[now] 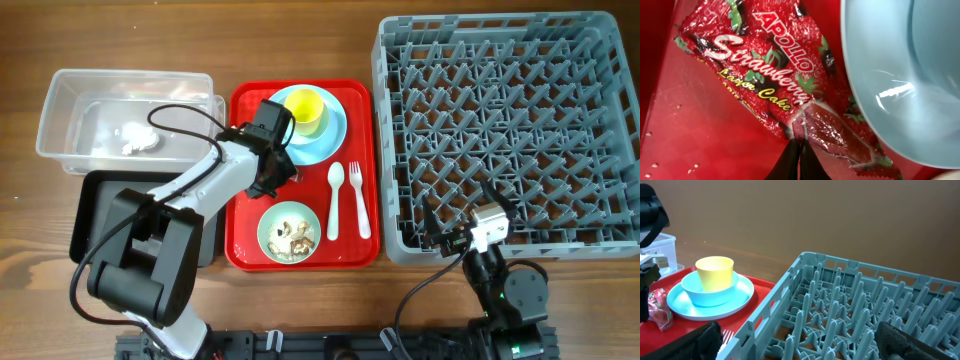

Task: Sort waste into correct bins and load items into the dishwasher rack
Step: 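Reach the left gripper to the red strawberry cake wrapper and grasp it, then lift the wrapper and drop it into the clear bin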

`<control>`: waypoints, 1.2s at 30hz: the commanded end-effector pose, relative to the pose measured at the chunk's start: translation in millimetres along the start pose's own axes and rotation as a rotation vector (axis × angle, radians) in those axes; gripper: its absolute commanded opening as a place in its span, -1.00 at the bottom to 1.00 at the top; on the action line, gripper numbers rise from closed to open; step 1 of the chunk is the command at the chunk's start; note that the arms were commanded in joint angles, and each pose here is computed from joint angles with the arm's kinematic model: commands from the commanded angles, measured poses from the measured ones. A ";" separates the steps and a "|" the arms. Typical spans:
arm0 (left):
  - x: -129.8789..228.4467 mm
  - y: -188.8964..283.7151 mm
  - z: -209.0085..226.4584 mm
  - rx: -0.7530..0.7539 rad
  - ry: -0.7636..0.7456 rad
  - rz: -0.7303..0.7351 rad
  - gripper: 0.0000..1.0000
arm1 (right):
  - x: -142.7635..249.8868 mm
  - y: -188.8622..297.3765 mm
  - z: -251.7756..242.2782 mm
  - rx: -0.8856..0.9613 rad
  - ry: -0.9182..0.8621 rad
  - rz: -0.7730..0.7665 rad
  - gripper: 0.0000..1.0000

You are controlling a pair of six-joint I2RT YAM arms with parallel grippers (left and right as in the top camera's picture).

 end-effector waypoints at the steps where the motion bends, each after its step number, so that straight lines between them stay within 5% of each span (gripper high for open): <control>1: -7.9 12.0 4.1 0.012 0.001 -0.039 -0.92 | -0.6 0.1 -1.1 0.008 0.004 -0.004 0.99; 8: -19.4 55.6 6.2 0.070 0.008 -0.135 -0.87 | -0.6 0.1 -1.1 0.008 0.004 -0.004 1.00; 11: -19.2 53.9 6.6 0.065 0.008 -0.132 -0.10 | -0.6 0.1 -1.1 0.008 0.004 -0.004 0.99; 14: -16.6 45.2 7.2 0.044 0.004 -0.114 0.21 | -0.6 0.1 -1.1 0.008 0.004 -0.004 0.99; 25: -10.9 6.7 7.7 -0.001 0.006 -0.036 0.50 | -0.6 0.1 -1.1 0.008 0.004 -0.004 1.00; 36: -4.6 -13.2 5.6 -0.026 -0.013 -0.014 0.57 | -0.6 0.1 -1.1 0.008 0.004 -0.004 1.00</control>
Point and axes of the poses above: each gripper's point midway between its finger pads, its own y axis back along the fingers, its own z axis along the line the jaws close on, x = y × z, the point moved 5 cm from there along y, back along the fingers, and after that the axes turned 5 degrees about y, right-handed, at the moved point
